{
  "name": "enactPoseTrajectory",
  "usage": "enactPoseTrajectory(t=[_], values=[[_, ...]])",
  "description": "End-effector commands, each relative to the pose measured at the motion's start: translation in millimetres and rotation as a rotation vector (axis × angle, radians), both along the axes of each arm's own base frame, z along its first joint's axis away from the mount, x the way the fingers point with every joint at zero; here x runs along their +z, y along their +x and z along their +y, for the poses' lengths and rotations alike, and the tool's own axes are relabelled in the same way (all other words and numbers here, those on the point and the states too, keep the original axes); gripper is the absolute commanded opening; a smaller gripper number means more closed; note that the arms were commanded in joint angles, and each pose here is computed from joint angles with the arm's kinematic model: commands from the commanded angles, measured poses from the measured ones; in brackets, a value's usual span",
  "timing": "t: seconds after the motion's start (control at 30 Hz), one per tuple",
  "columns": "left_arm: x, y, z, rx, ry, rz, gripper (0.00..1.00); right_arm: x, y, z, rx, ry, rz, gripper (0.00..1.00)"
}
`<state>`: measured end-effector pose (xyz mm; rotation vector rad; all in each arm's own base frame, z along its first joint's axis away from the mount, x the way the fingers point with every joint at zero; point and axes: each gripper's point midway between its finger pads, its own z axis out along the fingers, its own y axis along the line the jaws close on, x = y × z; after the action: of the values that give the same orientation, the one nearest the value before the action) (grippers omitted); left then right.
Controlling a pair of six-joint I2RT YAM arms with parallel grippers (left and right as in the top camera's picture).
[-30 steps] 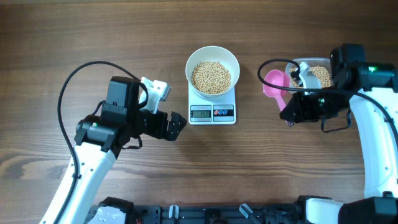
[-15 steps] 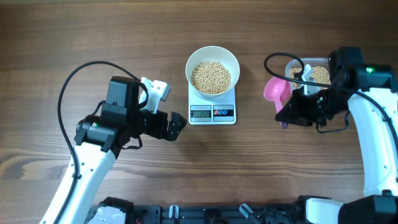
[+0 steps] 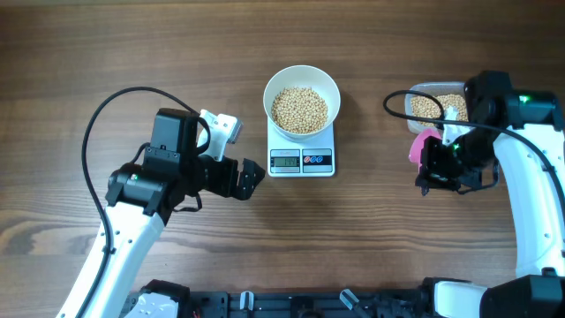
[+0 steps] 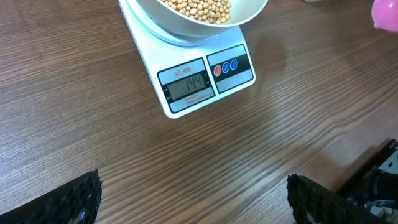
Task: Scoop item into bowl and weigh 150g on scale
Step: 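Push the pink scoop into the soybeans in the tub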
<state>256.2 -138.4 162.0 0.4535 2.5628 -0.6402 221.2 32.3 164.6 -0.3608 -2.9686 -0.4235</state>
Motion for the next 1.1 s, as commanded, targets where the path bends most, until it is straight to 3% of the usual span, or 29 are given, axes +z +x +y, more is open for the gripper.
enactPoseTrajectory(t=[0.0, 0.2, 0.27, 0.4, 0.7, 0.87, 1.07], values=[[-1, 1, 2, -0.011, 0.011, -0.008, 1.00, -4, 2, -3, 0.021, -0.017, 0.000, 0.04], [-1, 1, 2, -0.011, 0.011, -0.008, 1.00, -4, 2, -3, 0.022, -0.017, -0.001, 0.05], [-1, 1, 2, -0.011, 0.011, -0.008, 1.00, -4, 2, -3, 0.022, -0.017, 0.002, 0.09], [-1, 1, 2, -0.011, 0.011, -0.008, 1.00, -4, 1, -3, 0.025, -0.017, 0.002, 0.04], [-1, 1, 2, -0.011, 0.011, -0.008, 1.00, -5, 6, -4, 0.039, -0.021, -0.022, 0.04], [-1, 1, 2, -0.011, 0.011, -0.008, 1.00, 11, 29, -10, 0.021, -0.048, -0.120, 0.04], [-1, 1, 2, -0.011, 0.011, -0.008, 1.00, 55, 78, -59, 0.085, -0.338, -0.362, 0.04]])
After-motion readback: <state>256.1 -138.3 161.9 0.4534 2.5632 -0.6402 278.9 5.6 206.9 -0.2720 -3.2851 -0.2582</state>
